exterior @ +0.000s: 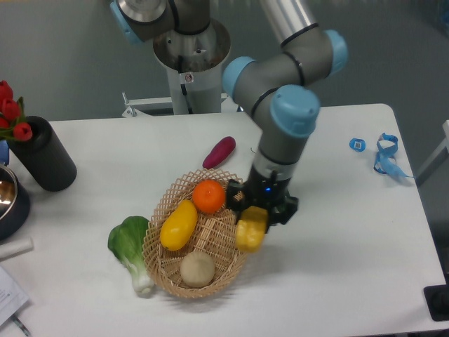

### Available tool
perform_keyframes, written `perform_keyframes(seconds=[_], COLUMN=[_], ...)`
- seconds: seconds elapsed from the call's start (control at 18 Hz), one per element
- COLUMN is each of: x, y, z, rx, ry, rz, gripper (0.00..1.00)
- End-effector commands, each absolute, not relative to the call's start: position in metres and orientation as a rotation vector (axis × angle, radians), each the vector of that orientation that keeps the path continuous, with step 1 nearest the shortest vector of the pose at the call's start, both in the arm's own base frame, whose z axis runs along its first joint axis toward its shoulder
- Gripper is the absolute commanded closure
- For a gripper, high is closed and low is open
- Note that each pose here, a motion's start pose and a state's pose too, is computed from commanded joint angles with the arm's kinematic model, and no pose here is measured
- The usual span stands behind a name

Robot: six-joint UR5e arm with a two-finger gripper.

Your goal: Pick up the yellow pepper from the basket

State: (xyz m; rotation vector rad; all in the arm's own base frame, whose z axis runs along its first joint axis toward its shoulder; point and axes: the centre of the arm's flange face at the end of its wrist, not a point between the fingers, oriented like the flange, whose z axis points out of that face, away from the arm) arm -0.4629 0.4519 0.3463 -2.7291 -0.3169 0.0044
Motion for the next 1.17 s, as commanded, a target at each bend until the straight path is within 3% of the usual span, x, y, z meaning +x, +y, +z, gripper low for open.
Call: perform_keyframes(seconds=[0.39,1.17], x=[-0.513,-0.571], y=[0.396,0.296], z=[0.35,0.344], rx=[-2.803,-2.955], ry=[-0.224,0.127], rz=[0.145,0.249], gripper=[0.88,0.88])
